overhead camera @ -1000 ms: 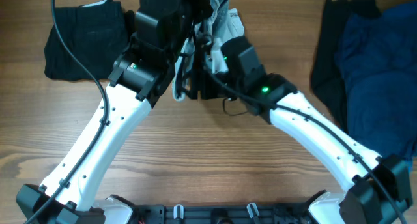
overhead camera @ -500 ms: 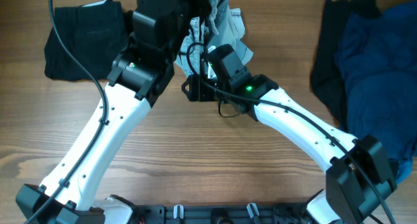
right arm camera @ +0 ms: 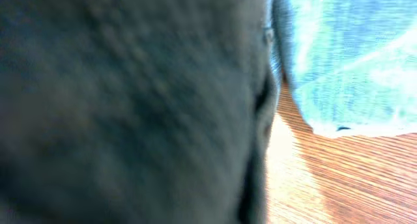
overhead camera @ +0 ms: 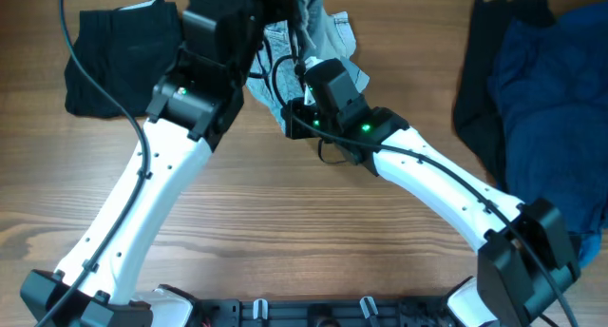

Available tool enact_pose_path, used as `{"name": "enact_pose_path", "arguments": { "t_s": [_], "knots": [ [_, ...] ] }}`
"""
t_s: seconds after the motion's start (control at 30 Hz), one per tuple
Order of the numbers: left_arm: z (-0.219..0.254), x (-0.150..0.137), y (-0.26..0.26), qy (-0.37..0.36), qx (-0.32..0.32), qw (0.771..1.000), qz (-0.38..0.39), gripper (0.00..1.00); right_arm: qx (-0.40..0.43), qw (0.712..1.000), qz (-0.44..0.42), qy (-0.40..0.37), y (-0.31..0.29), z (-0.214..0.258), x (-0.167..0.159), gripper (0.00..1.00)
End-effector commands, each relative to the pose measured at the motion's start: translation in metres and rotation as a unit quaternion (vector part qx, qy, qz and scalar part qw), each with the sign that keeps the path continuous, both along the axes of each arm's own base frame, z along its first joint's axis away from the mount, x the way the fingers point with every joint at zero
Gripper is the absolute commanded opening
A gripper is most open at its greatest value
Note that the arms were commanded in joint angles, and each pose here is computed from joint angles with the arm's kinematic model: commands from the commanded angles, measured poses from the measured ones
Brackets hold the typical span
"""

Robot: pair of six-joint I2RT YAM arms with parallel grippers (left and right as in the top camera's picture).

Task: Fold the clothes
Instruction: 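Hold both waist corners and lift the shorts, spreading them apart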

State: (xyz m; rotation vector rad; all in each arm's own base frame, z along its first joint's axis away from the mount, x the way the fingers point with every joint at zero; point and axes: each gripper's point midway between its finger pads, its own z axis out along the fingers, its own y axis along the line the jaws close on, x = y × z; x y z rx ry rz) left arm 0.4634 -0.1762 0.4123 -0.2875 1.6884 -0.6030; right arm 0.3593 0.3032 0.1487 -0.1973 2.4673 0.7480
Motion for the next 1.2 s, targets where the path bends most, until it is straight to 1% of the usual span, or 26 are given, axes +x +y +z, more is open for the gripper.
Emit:
{"name": "enact_pose_path", "arguments": {
  "t_s": [0.0,0.07,0.17,0.23,0.27,0.33,0.4,0.47,0.53,0.6,0.67,0.77,0.83,0.87,0.93,0.97,1.03,1.17],
  "knots": [
    [0.031,0.001,0.038,-0.033,-0.001,0.999,0.042,0.04,-0.004,0.998,-0.03,-0.054,-0.026,0.045,0.007,0.04],
    [0.027,0.001,0.052,-0.023,0.004,0.998,0.056,0.04,-0.006,0.997,-0.037,-0.073,-0.042,0.064,0.007,0.04],
    [0.022,-0.003,0.066,-0.011,0.058,0.996,0.064,0.04,-0.009,0.992,-0.058,-0.108,-0.076,0.095,0.01,0.04],
    [0.024,-0.011,0.07,-0.013,0.1,0.993,0.061,0.04,-0.015,0.986,-0.075,-0.147,-0.105,0.12,0.016,0.04],
    [0.031,-0.018,0.074,-0.021,0.122,0.99,0.064,0.04,-0.02,0.98,-0.087,-0.18,-0.126,0.14,0.019,0.04],
    [0.046,-0.031,0.081,-0.038,0.139,0.987,0.07,0.04,-0.029,0.968,-0.101,-0.228,-0.152,0.17,0.021,0.04],
    [0.069,-0.049,0.091,-0.063,0.142,0.984,0.085,0.04,-0.043,0.951,-0.082,-0.296,-0.169,0.212,0.016,0.04],
    [0.093,-0.072,0.101,-0.093,0.141,0.981,0.097,0.04,-0.061,0.929,-0.059,-0.361,-0.178,0.255,0.004,0.04],
    [0.118,-0.098,0.11,-0.124,0.131,0.978,0.105,0.04,-0.076,0.907,-0.054,-0.411,-0.186,0.29,-0.01,0.04],
    [0.144,-0.13,0.12,-0.159,0.123,0.973,0.111,0.04,-0.083,0.886,-0.047,-0.453,-0.19,0.325,-0.029,0.04],
    [0.162,-0.164,0.131,-0.184,0.111,0.97,0.116,0.04,-0.085,0.883,-0.04,-0.46,-0.193,0.341,-0.046,0.04],
    [0.177,-0.214,0.146,-0.208,0.1,0.966,0.117,0.04,-0.089,0.89,-0.037,-0.446,-0.198,0.345,-0.065,0.04],
    [0.176,-0.232,0.151,-0.206,0.101,0.966,0.115,0.04,-0.092,0.895,-0.034,-0.435,-0.199,0.341,-0.069,0.04],
    [0.172,-0.236,0.152,-0.2,0.101,0.968,0.112,0.04,-0.093,0.897,-0.034,-0.431,-0.199,0.34,-0.069,0.04],
    [0.157,-0.234,0.151,-0.171,0.104,0.974,0.105,0.04,-0.097,0.905,-0.03,-0.413,-0.198,0.329,-0.065,0.04],
    [0.146,-0.226,0.147,-0.15,0.113,0.977,0.096,0.04,-0.098,0.91,-0.023,-0.403,-0.195,0.323,-0.06,0.04],
    [0.117,-0.197,0.133,-0.095,0.137,0.983,0.074,0.04,-0.104,0.918,-0.018,-0.381,-0.19,0.307,-0.043,0.04],
    [0.077,-0.142,0.116,-0.03,0.165,0.984,0.062,0.04,-0.126,0.927,-0.009,-0.353,-0.185,0.281,-0.013,0.04]
  ]
}}
